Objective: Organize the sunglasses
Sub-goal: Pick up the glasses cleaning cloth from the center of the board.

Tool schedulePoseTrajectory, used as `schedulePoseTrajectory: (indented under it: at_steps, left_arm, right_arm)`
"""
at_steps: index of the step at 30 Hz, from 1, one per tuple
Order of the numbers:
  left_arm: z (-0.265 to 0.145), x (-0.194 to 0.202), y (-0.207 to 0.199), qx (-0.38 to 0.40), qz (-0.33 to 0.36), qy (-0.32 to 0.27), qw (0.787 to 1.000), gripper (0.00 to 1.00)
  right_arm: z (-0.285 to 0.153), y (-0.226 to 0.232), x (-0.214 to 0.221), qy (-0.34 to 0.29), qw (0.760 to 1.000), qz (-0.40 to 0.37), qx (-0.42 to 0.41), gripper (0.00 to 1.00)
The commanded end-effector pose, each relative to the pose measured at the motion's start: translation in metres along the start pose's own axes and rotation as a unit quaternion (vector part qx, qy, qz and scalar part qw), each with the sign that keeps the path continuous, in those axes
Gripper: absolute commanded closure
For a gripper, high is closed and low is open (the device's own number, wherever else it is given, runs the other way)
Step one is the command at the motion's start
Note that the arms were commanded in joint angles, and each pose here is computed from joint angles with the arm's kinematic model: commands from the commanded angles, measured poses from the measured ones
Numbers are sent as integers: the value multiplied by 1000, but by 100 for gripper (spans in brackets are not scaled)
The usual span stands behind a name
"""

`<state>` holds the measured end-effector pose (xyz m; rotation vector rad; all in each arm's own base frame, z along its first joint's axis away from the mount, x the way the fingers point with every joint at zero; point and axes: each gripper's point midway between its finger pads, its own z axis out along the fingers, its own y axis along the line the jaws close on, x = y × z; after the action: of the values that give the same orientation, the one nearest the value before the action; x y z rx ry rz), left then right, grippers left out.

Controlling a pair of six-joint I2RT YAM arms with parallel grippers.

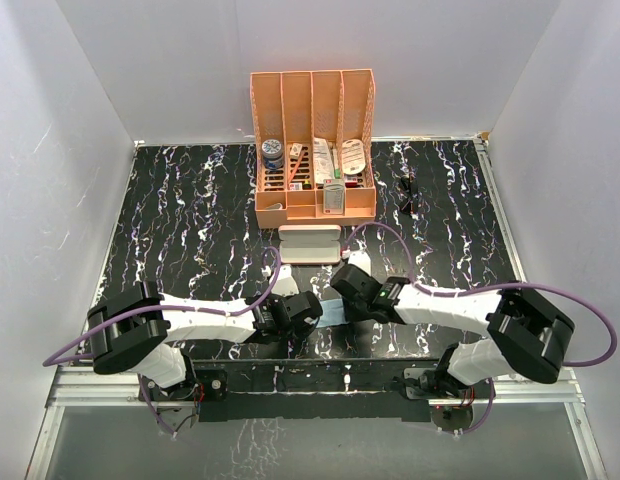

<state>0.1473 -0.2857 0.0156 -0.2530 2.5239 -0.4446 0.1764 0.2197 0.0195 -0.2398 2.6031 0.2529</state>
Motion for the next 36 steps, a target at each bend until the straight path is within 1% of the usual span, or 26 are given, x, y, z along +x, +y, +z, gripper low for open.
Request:
schedulePoseTrajectory:
  at_steps: [1, 5, 9, 17, 26, 36]
  left_arm:
    - [-3, 10, 28, -40, 32, 20, 998, 100]
    - [-7, 0, 26, -40, 41, 4, 998, 100]
    - [-11, -8, 25, -31, 38, -5, 999, 100]
    - [-20, -31, 20, -5, 36, -13, 999, 100]
    - [-22, -55, 16, 13, 37, -12, 999, 100]
    - [-25, -94, 6, 15, 52, -25, 998, 100]
  right_arm:
    - [-8, 0, 8, 5, 1000, 9, -13, 100]
    - [-21, 8, -11, -33, 999, 23, -34, 100]
    - [-28, 16, -23, -52, 997, 30, -50, 100]
    - [-31, 26, -39, -69, 995, 39, -59, 100]
    - [-34, 44, -71, -102, 992, 45, -66, 100]
    - [-27, 62, -108, -127, 990, 28, -53, 100]
